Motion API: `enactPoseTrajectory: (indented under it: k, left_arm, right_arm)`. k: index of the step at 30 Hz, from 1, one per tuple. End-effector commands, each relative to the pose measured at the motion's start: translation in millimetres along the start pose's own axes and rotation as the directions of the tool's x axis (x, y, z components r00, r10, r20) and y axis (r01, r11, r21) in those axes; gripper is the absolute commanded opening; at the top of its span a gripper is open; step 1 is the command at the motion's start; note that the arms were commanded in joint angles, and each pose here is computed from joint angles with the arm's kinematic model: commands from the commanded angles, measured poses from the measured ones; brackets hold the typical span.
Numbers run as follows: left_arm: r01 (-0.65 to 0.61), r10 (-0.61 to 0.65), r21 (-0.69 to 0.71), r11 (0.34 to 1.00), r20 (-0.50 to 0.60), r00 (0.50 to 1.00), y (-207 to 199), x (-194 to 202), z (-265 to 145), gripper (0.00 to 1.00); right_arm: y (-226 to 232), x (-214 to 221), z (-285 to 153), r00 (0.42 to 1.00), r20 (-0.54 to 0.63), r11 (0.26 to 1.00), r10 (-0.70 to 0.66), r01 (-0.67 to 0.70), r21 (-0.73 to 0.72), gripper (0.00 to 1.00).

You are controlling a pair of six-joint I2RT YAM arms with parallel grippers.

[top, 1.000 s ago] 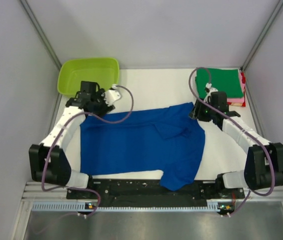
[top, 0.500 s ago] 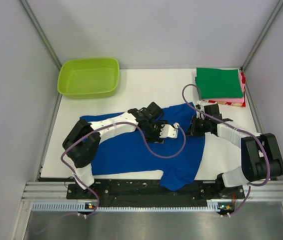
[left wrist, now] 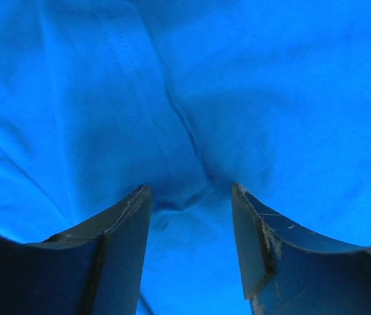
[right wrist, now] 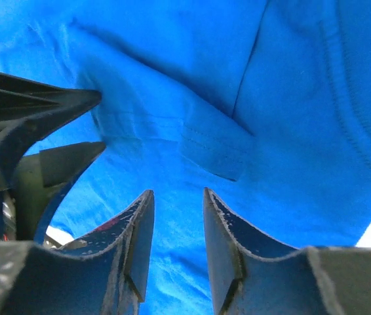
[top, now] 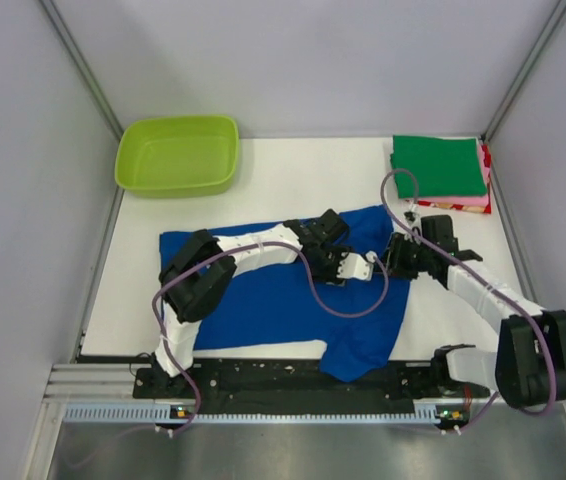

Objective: Fold and stack the t-shirts
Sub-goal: Fold the flattened tshirt in 1/3 of the way

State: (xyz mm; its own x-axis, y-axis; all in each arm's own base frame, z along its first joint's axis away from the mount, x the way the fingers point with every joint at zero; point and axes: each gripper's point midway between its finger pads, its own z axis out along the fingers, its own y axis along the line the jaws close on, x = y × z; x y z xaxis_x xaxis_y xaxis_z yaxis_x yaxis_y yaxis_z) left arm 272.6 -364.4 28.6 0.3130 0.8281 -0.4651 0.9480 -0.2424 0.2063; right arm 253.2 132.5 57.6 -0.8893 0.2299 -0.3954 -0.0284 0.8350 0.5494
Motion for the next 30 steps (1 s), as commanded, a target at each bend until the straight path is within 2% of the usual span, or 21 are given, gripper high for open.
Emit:
enactPoseTrajectory:
  k: [1,2,3,6,12,16,23,25,30]
  left_arm:
    - [-0.010,0.008,-0.036,0.999,-0.037,0.999,18.1,-3.5,3.0,0.52]
    - [-0.005,0.003,-0.034,0.999,-0.044,0.999,18.2,-2.2,4.0,0.43]
    - [-0.001,0.000,-0.036,0.999,-0.041,0.999,19.0,-3.5,3.4,0.25]
    - [0.002,-0.003,-0.037,0.999,-0.023,1.000,18.1,-9.3,-5.1,0.01]
    - [-0.006,0.005,-0.074,0.997,-0.018,1.000,20.3,-15.8,-33.6,0.00]
    - [-0.017,0.016,-0.086,0.996,-0.018,1.000,16.6,-10.1,-46.3,0.00]
    - [-0.019,0.019,0.014,1.000,-0.044,0.999,-9.7,12.2,-42.2,0.00]
    - [-0.004,0.005,0.037,0.999,-0.041,0.999,-13.9,12.7,-37.9,0.07]
    - [0.012,-0.009,0.069,0.998,-0.045,0.999,-17.5,12.0,-36.8,0.30]
  right_arm:
    - [9.3,-45.5,-23.3,0.984,0.178,1.000,0.009,-0.008,-0.004,0.38]
    - [6.8,-48.6,-23.5,0.981,0.194,1.000,0.019,-0.020,0.001,0.40]
    - [3.4,-51.5,-20.5,0.977,0.209,0.999,0.037,-0.039,0.005,0.43]
    - [-1.0,-55.2,-7.9,0.973,0.221,0.998,0.068,-0.069,-0.003,0.46]
    - [-3.4,-71.3,16.3,0.975,0.204,0.996,0.087,-0.085,-0.022,0.47]
    - [-30.8,-77.3,28.3,0.971,0.208,0.990,0.115,-0.128,0.052,0.28]
    - [-49.1,-83.0,28.6,0.969,0.221,0.985,0.111,-0.137,0.106,0.28]
    - [-50.3,-86.2,25.8,0.973,0.215,0.985,0.088,-0.117,0.126,0.29]
    - [-49.0,-98.7,10.5,0.973,0.228,0.982,0.021,-0.064,0.179,0.31]
